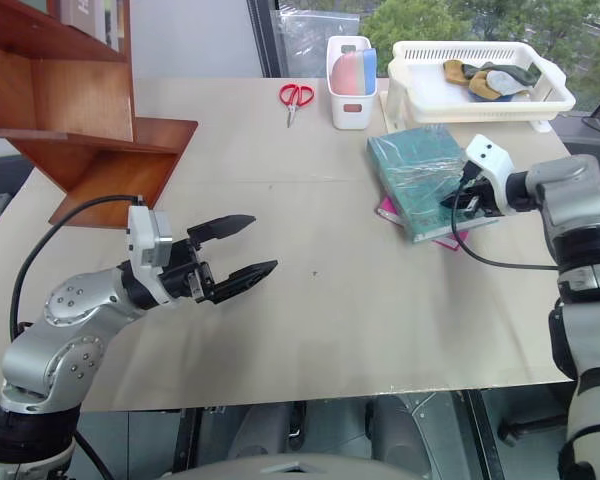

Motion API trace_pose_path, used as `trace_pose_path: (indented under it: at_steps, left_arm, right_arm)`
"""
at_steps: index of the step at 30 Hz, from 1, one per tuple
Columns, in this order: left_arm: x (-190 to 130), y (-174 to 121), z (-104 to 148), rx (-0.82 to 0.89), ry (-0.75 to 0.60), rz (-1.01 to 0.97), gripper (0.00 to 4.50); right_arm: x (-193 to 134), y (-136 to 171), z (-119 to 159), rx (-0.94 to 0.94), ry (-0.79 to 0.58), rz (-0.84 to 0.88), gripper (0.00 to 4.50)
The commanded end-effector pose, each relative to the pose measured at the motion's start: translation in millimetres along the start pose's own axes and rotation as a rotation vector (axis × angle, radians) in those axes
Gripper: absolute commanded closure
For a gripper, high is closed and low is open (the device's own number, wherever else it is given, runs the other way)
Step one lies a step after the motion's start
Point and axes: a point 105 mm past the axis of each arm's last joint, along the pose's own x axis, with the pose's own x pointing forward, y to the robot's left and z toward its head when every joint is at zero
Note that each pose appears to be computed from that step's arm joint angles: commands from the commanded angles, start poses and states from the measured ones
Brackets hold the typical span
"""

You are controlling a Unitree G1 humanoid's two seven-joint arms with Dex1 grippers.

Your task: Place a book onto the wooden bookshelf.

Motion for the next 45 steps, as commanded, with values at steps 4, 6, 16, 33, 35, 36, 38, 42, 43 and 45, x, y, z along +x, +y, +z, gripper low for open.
trace_pose_path:
  at_steps: [4,6,16,33,35,36,38,42,43,45]
  left_arm:
    - [1.0,-1.3,5.5,0.024,-0.022,-0.015,0.0]
    - [1.2,-1.4,5.0,0.022,-0.021,-0.017,0.0]
    - [5.4,-0.1,3.2,0.02,-0.021,-0.024,0.0]
    - [3.4,-1.4,0.1,0.012,-0.025,-0.007,0.0]
    - [2.9,-1.7,-0.6,0.011,-0.026,-0.007,0.0]
    - [2.9,-2.1,-0.9,0.011,-0.026,-0.008,0.0]
    - [2.8,-2.6,-1.2,0.01,-0.027,-0.007,0.0]
    - [2.8,-2.9,-1.0,0.009,-0.029,-0.003,0.0]
    - [2.8,-2.8,-0.9,0.009,-0.029,-0.002,0.0]
    - [2.9,-2.5,-0.7,0.01,-0.029,0.0,0.0]
  right_arm:
    - [-17.3,-2.7,2.3,0.058,-0.045,-0.037,4.46]
    - [-19.7,-1.1,27.8,0.075,-0.148,-0.024,4.46]
    - [42.1,-46.8,20.3,-0.036,0.036,-0.428,4.46]
    - [85.3,5.4,7.5,0.001,0.006,-0.091,4.46]
    - [84.0,7.1,8.5,-0.009,-0.007,-0.073,4.46]
    - [82.4,5.7,11.2,-0.018,-0.025,-0.08,4.46]
    - [73.5,-1.4,25.4,-0.012,-0.098,-0.108,4.46]
    - [32.5,-31.5,66.2,0.015,-0.269,-0.232,4.46]
    - [22.3,-41.2,70.8,0.013,-0.273,-0.292,4.46]
    - [4.9,-59.1,75.0,-0.015,-0.252,-0.418,4.46]
